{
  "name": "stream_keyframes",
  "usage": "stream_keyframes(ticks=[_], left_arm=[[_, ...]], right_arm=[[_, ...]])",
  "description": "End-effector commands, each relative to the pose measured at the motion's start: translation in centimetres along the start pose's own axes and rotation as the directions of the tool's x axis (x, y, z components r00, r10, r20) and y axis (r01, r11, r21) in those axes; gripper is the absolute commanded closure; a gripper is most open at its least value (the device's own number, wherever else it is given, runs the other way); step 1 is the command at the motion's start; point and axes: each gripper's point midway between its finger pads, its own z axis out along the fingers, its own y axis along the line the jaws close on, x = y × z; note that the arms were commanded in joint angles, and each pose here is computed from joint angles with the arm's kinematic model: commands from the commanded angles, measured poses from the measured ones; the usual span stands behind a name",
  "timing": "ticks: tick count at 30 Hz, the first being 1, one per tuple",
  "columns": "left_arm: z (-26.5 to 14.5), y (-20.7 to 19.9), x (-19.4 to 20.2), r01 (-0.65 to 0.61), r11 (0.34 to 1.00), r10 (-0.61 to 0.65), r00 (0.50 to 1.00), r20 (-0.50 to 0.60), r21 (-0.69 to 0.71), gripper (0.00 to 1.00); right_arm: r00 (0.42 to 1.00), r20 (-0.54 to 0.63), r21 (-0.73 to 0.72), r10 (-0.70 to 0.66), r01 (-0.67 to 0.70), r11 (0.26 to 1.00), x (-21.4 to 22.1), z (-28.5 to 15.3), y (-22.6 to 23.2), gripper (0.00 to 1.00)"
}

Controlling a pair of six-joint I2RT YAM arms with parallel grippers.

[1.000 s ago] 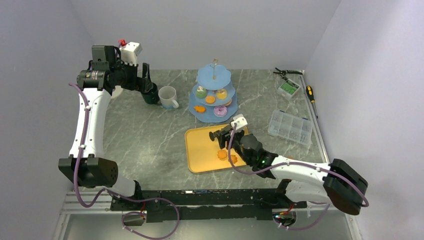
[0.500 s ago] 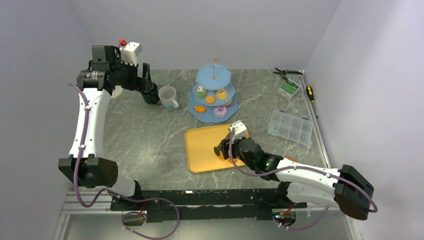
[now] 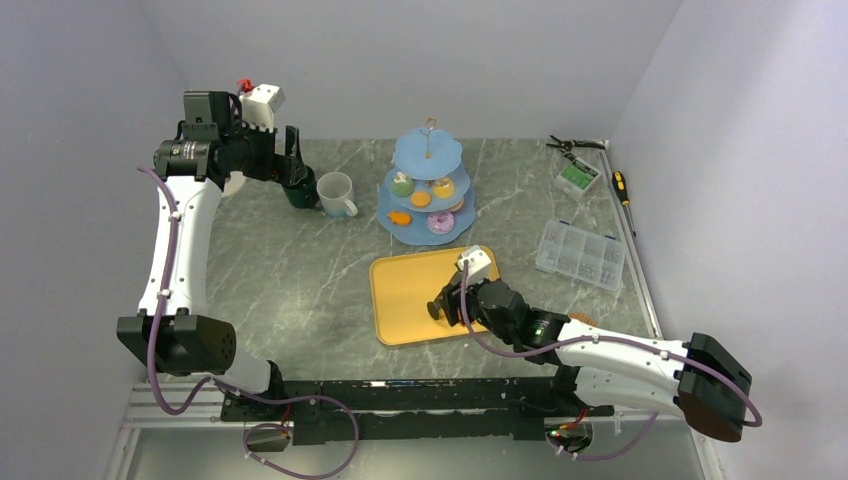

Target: Serve the afternoon tea

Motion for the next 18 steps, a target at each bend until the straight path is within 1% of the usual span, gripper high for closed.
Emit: stream_keyframes(ticks=[1, 3, 4, 6, 12, 17, 18], left_arm=[[-1.1, -0.3, -1.6, -0.023, 1.000, 0.023, 0.998, 0.053, 0.004, 0.07], [-1.1, -0.3, -1.5, -0.022, 1.000, 0.022, 0.998, 0.054, 0.002, 0.07], [-1.1, -0.3, -1.5, -0.022, 1.000, 0.022, 0.998, 0.053, 0.004, 0.07], [-1.1, -0.3, -1.5, -0.021, 1.000, 0.021, 0.998, 0.054, 0.003, 0.07], [-1.1, -0.2, -1.6, -0.022, 1.000, 0.022, 0.998, 0.055, 0.001, 0.07], [-1.3, -0.3, -1.8, -0.024, 1.000, 0.024, 0.998, 0.060, -0.001, 0.07], [-1.3, -0.3, -1.8, -0.024, 1.000, 0.024, 0.998, 0.060, -0.001, 0.07]], right_arm=[[1.000, 0.025, -0.016, 0.008, -0.008, 1.000, -0.9, 0.0, 0.5, 0.44], [1.000, 0.026, -0.009, -0.003, 0.003, 1.000, -0.9, 0.1, 0.5, 0.51], [0.999, 0.037, -0.007, -0.007, 0.007, 1.000, -1.1, 0.2, 0.5, 0.56], [0.997, 0.072, -0.004, -0.010, 0.011, 1.000, -2.0, 0.3, 0.6, 0.62], [0.978, 0.199, 0.008, -0.061, 0.061, 0.998, -6.7, 0.7, 1.1, 0.63], [0.950, 0.284, 0.034, -0.128, 0.123, 0.992, -10.9, 2.5, 1.8, 0.62], [0.942, 0.296, 0.044, -0.158, 0.152, 0.987, -11.6, 3.0, 1.8, 0.62]])
